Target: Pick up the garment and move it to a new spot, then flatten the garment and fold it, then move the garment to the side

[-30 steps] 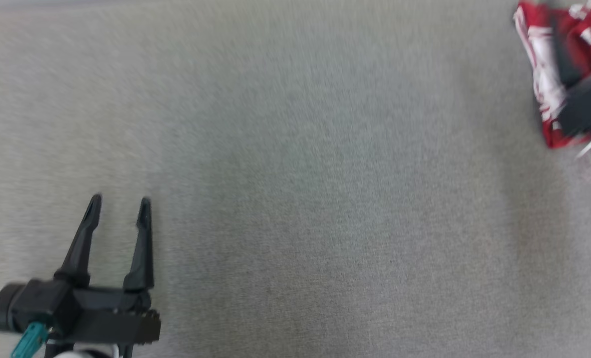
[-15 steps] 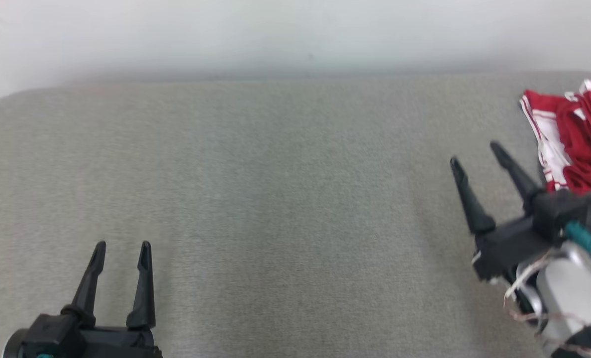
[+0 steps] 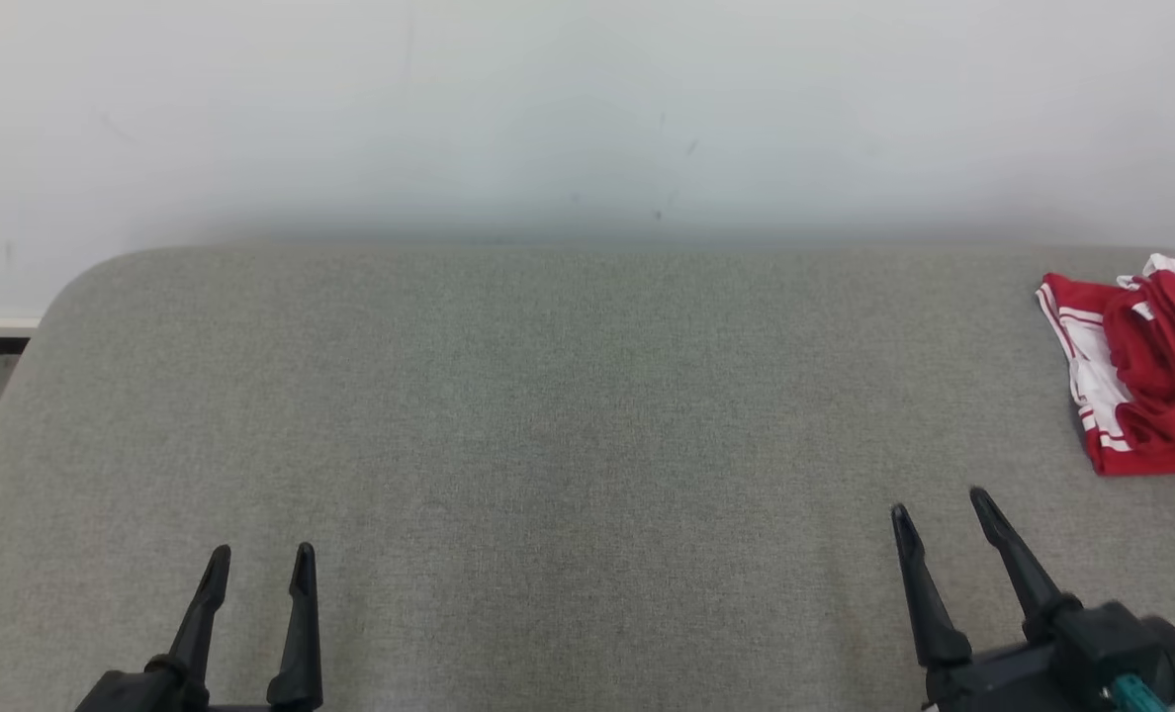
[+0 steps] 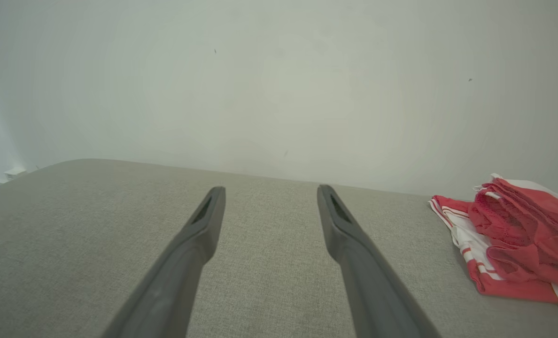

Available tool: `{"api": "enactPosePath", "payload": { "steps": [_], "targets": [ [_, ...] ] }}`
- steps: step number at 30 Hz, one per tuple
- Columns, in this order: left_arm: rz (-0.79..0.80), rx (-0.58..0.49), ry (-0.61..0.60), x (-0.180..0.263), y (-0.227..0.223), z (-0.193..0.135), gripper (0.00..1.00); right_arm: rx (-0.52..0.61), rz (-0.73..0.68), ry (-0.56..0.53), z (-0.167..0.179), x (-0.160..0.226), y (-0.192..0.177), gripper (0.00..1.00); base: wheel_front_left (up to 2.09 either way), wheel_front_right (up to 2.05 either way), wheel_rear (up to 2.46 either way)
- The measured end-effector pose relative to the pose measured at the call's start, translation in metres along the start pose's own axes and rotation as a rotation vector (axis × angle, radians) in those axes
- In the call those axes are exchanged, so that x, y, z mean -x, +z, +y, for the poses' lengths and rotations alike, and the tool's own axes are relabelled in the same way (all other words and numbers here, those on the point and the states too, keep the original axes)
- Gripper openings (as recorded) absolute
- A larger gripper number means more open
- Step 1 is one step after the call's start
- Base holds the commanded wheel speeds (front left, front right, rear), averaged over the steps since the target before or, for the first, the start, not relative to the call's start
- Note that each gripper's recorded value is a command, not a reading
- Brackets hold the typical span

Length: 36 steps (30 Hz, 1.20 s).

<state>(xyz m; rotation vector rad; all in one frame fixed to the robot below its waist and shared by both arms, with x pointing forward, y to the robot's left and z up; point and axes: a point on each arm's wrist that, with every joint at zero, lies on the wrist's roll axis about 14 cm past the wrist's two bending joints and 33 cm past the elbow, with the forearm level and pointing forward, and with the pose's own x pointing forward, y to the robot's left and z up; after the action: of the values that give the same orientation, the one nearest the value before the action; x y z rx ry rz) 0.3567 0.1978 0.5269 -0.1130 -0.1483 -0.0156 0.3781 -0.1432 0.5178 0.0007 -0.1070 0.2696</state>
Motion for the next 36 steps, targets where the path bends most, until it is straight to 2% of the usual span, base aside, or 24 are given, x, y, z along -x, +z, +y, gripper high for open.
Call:
{"api": "enactPosePath", "payload": {
  "steps": [9, 19, 36],
  "targets": [
    [-0.006, 0.015, -0.019, 0.006, 0.002, -0.008, 1.00, -0.015, -0.014, -0.104, -0.009, 0.035, 0.004, 1.00, 0.00, 0.00, 0.00],
    [0.006, 0.022, -0.039, 0.006, -0.002, -0.013, 1.00, -0.013, -0.075, -0.204, -0.038, 0.039, 0.023, 1.00, 0.00, 0.00, 0.00],
    [0.013, 0.048, -0.051, 0.004, -0.005, -0.017, 1.00, -0.044, -0.057, -0.223, -0.044, 0.039, 0.016, 1.00, 0.00, 0.00, 0.00]
  ]
}}
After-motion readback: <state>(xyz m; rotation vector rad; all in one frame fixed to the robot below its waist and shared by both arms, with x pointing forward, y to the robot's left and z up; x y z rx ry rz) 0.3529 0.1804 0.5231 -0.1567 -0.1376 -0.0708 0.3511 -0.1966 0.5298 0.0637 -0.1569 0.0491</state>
